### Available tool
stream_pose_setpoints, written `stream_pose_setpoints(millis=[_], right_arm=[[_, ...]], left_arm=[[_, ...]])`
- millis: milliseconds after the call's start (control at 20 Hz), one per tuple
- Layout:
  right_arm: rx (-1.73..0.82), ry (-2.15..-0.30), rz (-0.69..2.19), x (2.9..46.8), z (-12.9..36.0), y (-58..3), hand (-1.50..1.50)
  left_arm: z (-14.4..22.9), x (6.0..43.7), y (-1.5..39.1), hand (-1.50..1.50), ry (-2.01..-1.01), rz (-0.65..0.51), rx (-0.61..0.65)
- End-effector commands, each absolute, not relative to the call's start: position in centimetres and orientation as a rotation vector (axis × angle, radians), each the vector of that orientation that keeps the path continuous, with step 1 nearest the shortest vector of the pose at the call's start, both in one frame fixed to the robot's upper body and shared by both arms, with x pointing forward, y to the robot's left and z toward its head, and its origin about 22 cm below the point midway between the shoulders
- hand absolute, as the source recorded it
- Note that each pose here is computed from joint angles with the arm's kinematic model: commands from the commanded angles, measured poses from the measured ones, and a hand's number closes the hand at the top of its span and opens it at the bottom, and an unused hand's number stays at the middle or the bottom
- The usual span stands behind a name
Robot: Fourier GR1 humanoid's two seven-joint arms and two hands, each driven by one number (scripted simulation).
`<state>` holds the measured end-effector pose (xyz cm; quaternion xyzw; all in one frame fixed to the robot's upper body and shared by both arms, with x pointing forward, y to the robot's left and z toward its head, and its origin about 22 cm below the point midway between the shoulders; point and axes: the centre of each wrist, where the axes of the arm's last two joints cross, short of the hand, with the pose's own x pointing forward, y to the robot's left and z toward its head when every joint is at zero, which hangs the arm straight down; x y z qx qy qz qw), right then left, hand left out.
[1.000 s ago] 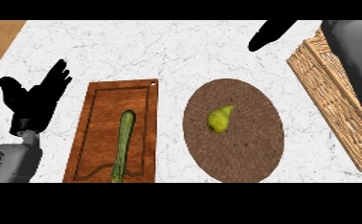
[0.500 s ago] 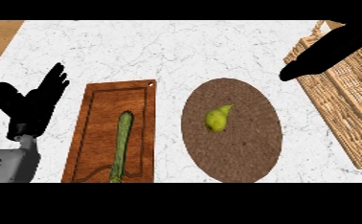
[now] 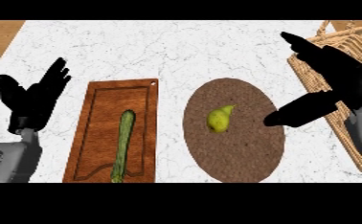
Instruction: Pick the pear from the placemat and place it in the basket
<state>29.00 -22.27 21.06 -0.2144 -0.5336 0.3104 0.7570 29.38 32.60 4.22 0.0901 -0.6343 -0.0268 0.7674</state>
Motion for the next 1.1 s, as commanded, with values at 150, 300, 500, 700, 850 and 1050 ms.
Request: stream_pose_setpoints(millis=[150,300,500,700,850,1050], right_arm=[[-0.524,-1.156,0.563,29.2,14.8,-19.3,-1.50],[-0.521,-1.208,0.486,28.9,13.0,-18.8,-1.50],[-0.507,-1.171,0.506,30.3,10.4,-16.6,-1.50],[-0.468,-1.079,0.568,29.8,7.5,-17.3,-1.50],[-0.469,-1.044,0.599,31.1,7.5,-15.4,-1.50],[-0.453,-1.011,0.608,30.2,5.9,-15.4,-1.50]], left_arm=[[4.3,28.2,30.3,0.00,-1.381,-0.082,0.176],[3.9,29.9,31.1,0.00,-1.375,-0.084,0.207],[4.9,29.8,30.9,0.00,-1.380,-0.077,0.195],[2.2,29.1,30.1,0.00,-1.394,-0.083,0.189],[4.4,30.9,31.7,0.00,-1.390,-0.066,0.189],[5.1,30.1,31.4,0.00,-1.360,-0.078,0.186]])
